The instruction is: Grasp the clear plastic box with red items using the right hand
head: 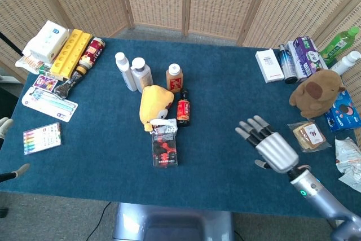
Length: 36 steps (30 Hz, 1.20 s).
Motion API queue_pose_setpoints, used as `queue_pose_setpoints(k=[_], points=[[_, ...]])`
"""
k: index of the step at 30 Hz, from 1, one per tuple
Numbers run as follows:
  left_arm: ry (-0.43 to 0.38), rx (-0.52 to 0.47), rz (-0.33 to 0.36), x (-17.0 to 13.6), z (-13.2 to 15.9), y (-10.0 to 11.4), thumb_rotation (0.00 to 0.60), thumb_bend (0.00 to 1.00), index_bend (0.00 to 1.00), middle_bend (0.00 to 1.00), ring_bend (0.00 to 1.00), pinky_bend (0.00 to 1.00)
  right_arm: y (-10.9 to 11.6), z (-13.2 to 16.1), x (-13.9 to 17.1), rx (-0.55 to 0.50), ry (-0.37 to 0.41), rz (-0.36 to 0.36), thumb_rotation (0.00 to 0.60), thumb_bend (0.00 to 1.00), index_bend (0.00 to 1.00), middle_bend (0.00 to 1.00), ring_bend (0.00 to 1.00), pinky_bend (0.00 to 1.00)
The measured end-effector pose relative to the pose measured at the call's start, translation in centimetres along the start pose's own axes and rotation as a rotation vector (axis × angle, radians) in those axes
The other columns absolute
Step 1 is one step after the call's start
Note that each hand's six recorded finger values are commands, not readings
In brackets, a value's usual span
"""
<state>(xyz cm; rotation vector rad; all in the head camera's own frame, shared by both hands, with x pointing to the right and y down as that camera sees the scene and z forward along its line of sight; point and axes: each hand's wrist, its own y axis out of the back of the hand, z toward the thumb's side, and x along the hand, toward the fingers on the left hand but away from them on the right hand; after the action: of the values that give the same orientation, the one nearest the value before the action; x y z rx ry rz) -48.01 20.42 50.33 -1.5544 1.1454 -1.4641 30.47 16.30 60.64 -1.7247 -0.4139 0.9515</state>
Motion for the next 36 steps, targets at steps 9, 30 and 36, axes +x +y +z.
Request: queue_pose_setpoints(k=[9, 30, 36], points=[[0.01, 0.007, -0.024, 0.3, -0.1, -0.8, 0.6, 0.0, 0.0, 0.0, 0.0, 0.0, -0.6, 4.5, -5.4, 0.081, 0.262, -0.003, 0.6, 0.0, 0.0, 0.0, 0.0, 0.0], [0.034, 0.008, -0.068, 0.8, -0.7, -2.0, 0.6, 0.0, 0.0, 0.0, 0.0, 0.0, 0.5, 14.5, -15.4, 0.258, 0.591, -0.052, 0.6, 0.0, 0.0, 0.0, 0.0, 0.0], [0.04, 0.006, -0.077, 0.9, -0.9, -2.2, 0.6, 0.0, 0.0, 0.0, 0.0, 0.0, 0.3, 15.9, -17.2, 0.294, 0.613, -0.055, 0.6, 0.0, 0.0, 0.0, 0.0, 0.0]])
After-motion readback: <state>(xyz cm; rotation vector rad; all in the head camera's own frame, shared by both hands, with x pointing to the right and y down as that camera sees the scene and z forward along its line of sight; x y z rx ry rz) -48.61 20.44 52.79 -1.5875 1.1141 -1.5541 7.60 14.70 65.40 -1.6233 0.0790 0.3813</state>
